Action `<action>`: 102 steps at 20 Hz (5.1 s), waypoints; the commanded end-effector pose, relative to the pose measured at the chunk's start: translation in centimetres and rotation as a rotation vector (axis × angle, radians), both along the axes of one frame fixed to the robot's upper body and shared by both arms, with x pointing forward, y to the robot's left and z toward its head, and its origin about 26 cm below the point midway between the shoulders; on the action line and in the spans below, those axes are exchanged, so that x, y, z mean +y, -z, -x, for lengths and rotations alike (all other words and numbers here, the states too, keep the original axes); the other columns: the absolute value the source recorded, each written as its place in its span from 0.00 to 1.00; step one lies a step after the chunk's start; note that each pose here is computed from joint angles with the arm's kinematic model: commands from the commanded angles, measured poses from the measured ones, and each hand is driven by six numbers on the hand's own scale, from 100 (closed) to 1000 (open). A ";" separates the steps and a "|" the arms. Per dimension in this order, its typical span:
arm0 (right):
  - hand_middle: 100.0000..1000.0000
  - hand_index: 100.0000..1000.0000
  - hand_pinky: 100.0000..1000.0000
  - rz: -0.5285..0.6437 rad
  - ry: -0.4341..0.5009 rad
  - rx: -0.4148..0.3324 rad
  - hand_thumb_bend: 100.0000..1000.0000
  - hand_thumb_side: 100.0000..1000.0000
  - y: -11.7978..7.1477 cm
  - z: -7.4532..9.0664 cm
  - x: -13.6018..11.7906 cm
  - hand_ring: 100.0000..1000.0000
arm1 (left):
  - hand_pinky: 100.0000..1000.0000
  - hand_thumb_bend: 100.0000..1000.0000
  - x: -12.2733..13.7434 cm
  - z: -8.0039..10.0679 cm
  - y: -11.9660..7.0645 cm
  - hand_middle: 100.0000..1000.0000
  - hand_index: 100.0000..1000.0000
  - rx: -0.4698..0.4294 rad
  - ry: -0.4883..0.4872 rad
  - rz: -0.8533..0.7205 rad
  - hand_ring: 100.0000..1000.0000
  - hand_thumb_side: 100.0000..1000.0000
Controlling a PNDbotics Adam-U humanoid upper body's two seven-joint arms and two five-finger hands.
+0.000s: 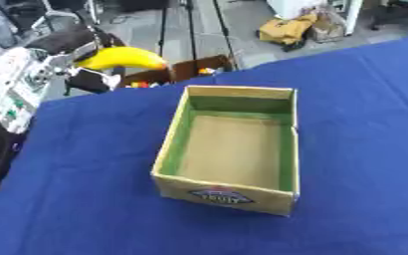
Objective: Pick up objects on the table and place them in the box.
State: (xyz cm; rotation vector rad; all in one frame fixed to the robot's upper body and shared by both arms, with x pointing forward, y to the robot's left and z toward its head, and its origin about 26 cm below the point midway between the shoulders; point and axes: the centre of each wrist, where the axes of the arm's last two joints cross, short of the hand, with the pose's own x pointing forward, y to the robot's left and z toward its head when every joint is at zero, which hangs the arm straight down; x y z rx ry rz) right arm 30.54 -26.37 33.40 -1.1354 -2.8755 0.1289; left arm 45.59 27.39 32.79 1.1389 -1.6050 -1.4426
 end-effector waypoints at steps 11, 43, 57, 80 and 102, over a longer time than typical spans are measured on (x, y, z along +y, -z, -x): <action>0.77 0.90 0.70 0.001 -0.018 -0.026 0.00 1.00 -0.5 0.3 0.4 0.84 | 0.10 0.00 -5.6 2.4 -1.9 0.51 0.67 -0.012 0.227 0.028 0.34 0.28; 0.76 0.90 0.70 -0.015 -0.050 -0.041 0.00 1.00 -0.9 0.3 1.1 0.84 | 0.03 0.00 -14.1 0.2 7.6 0.46 0.64 0.041 0.219 0.161 0.29 0.29; 0.76 0.90 0.70 -0.020 -0.052 -0.044 0.00 1.00 -1.0 0.3 1.2 0.84 | 0.04 0.00 -15.2 -0.5 10.6 0.46 0.64 0.000 0.140 0.117 0.29 0.29; 0.76 0.90 0.70 -0.024 -0.058 -0.055 0.00 1.00 -1.3 0.4 1.3 0.84 | 0.25 0.00 -15.6 -1.1 13.8 0.69 0.80 -0.005 0.121 0.124 0.52 0.19; 0.76 0.90 0.70 -0.037 -0.047 -0.043 0.00 1.00 -0.7 0.3 1.1 0.84 | 0.53 0.00 -16.1 1.5 7.5 0.83 0.91 -0.097 0.222 0.143 0.74 0.37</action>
